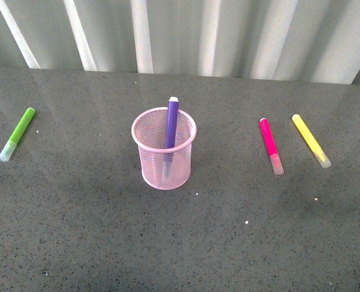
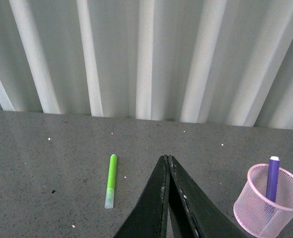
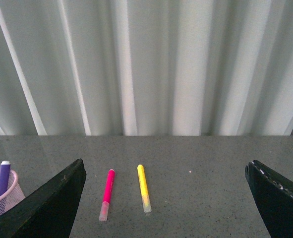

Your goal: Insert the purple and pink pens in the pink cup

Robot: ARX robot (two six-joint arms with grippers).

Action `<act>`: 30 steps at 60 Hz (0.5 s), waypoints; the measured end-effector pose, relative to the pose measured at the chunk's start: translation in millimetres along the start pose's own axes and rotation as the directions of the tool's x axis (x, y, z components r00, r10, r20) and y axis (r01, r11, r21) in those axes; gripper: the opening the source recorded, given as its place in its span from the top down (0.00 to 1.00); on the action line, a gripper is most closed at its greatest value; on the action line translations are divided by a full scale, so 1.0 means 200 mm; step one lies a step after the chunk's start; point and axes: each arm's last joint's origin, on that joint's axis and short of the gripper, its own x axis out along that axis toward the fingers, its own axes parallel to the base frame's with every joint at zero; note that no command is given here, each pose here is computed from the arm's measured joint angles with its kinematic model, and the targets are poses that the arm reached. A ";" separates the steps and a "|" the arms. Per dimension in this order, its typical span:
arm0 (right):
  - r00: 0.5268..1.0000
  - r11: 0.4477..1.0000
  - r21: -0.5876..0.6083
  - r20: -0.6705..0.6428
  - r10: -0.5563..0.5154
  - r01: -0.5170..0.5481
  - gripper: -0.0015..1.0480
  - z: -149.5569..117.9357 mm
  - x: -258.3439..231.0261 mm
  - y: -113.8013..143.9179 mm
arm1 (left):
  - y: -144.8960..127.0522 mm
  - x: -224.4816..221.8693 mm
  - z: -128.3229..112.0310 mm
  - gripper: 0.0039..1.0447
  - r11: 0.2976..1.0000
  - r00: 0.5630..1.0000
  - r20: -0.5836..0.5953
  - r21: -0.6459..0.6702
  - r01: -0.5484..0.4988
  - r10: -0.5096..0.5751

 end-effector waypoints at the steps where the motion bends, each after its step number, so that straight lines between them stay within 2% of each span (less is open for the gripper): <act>1: 1.000 1.000 0.000 0.000 0.000 0.000 0.07 0.00 0.00 0.00 | 0.00 0.00 0.00 0.97 1.000 1.000 0.000 0.000 0.000 0.000; 30: 1.000 1.000 0.000 0.000 0.000 0.000 0.07 0.00 0.00 0.00 | 0.00 -0.08 0.00 0.97 1.000 1.000 0.030 0.001 0.001 -0.001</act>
